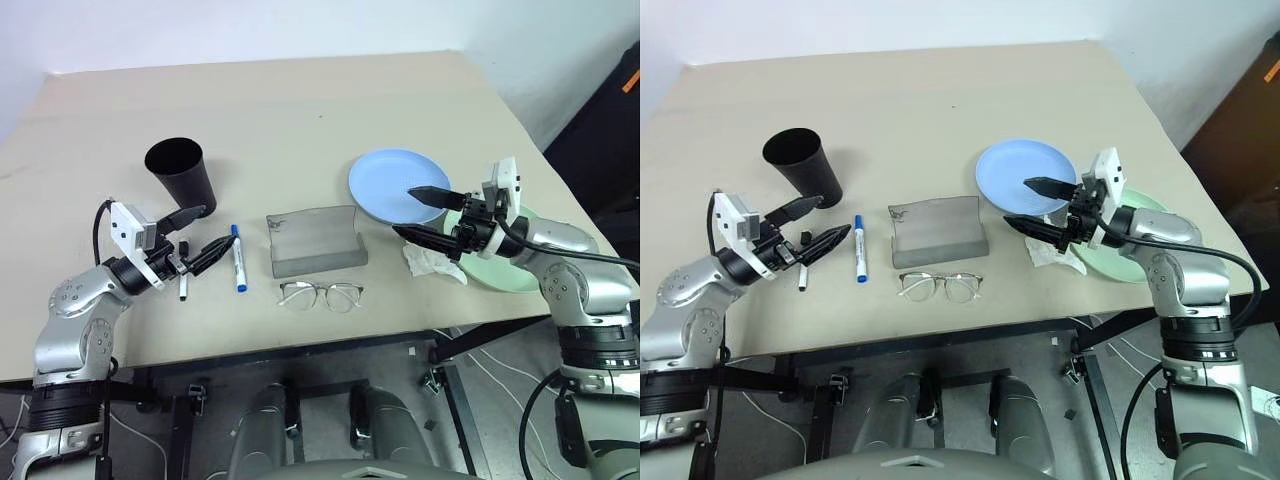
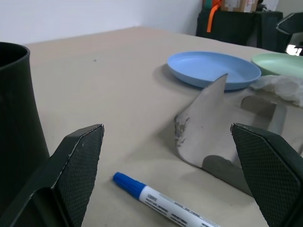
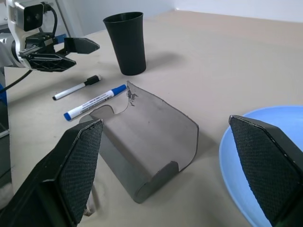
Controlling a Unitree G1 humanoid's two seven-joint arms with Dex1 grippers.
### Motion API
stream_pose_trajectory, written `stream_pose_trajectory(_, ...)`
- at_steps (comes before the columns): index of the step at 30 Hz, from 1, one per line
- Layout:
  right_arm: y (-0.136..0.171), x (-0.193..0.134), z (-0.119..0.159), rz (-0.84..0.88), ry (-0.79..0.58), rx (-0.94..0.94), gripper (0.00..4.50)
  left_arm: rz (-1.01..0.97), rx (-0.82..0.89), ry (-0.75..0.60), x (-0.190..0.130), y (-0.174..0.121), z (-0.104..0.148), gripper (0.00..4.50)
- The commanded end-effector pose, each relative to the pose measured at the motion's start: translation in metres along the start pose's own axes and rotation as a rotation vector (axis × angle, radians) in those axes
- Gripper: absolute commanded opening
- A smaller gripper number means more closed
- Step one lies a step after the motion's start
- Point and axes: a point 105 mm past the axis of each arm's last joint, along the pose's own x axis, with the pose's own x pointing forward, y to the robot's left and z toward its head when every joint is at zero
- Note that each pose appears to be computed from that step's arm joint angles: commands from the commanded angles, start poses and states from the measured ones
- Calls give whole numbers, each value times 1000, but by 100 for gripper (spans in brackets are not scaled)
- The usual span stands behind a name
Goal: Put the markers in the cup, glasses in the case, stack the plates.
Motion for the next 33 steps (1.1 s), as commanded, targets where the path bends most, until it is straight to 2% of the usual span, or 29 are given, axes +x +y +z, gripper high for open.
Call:
stream_pose_trajectory(1,0,1,11,4,-31,-52,447,3,34,-9,-1,1,3,450)
stream_pose_trajectory(20,-7,-7,8,-6,-30,-45,447,-4,40,-52,19,-13,20,450)
stream_pose_trajectory(33,-12,-19,5,-58,27,-44,447,-35,9,-35,32,-19,5,450)
